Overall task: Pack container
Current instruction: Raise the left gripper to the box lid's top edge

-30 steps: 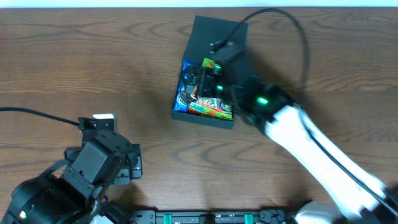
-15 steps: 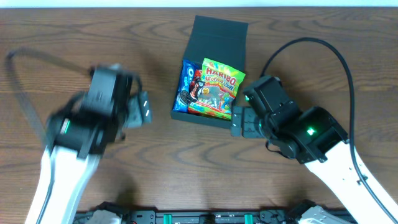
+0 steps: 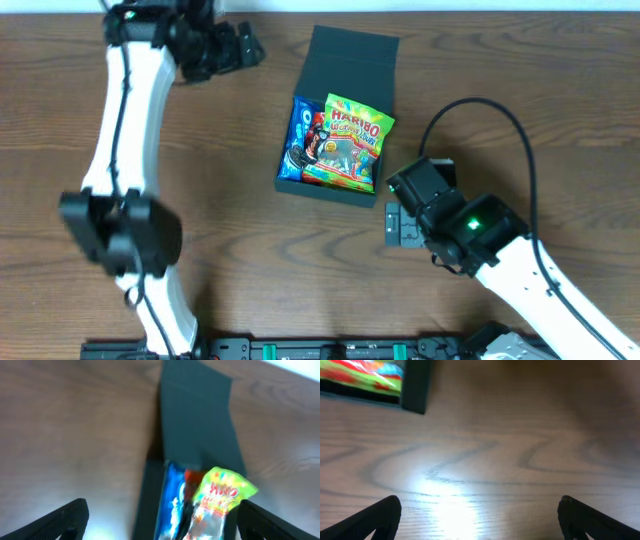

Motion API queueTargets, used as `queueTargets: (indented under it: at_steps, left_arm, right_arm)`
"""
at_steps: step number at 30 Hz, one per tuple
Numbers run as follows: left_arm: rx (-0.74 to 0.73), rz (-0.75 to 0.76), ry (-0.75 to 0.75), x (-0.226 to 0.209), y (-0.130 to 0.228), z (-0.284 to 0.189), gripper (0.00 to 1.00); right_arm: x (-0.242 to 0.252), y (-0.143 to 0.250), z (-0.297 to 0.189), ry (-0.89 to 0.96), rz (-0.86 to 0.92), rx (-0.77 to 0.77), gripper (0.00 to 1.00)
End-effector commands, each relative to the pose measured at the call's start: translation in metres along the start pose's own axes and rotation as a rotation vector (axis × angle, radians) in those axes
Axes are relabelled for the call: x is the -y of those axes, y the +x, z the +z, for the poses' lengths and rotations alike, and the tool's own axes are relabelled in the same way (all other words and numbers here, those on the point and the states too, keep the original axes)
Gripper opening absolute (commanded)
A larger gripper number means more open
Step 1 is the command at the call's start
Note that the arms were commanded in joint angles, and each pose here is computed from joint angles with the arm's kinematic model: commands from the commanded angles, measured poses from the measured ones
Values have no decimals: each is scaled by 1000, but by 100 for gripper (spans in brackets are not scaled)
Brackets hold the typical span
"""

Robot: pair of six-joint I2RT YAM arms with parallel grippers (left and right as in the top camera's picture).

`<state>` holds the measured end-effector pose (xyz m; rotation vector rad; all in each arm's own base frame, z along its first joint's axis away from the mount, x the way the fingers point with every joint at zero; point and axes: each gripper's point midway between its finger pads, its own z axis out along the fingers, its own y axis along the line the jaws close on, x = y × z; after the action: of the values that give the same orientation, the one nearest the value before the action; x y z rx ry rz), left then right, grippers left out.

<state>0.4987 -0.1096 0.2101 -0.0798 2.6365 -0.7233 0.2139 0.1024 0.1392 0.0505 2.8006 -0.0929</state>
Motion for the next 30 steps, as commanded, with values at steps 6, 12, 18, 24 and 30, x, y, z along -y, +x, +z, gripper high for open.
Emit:
queueTargets:
  at_steps: [6,12,18,24,30]
  left_arm:
    - [-91,-90,186,-6,-16,86,95]
    - [-162,-114,261,-7,0,141,95]
    - [-210,-58,312,17,21,178,95]
    - [-229,6,384,48,34,197,95]
    - [-197,110,460,69,30,194,95]
  right_arm:
    - [-3,0,3,-16,11,8,99]
    - [-6,-5,3,-30,16,28,99]
    - [-7,-11,3,-30,14,53,99]
    - [-7,-9,5,-26,-2,50,99]
    - [-2,0,14,-3,-10,24,99]
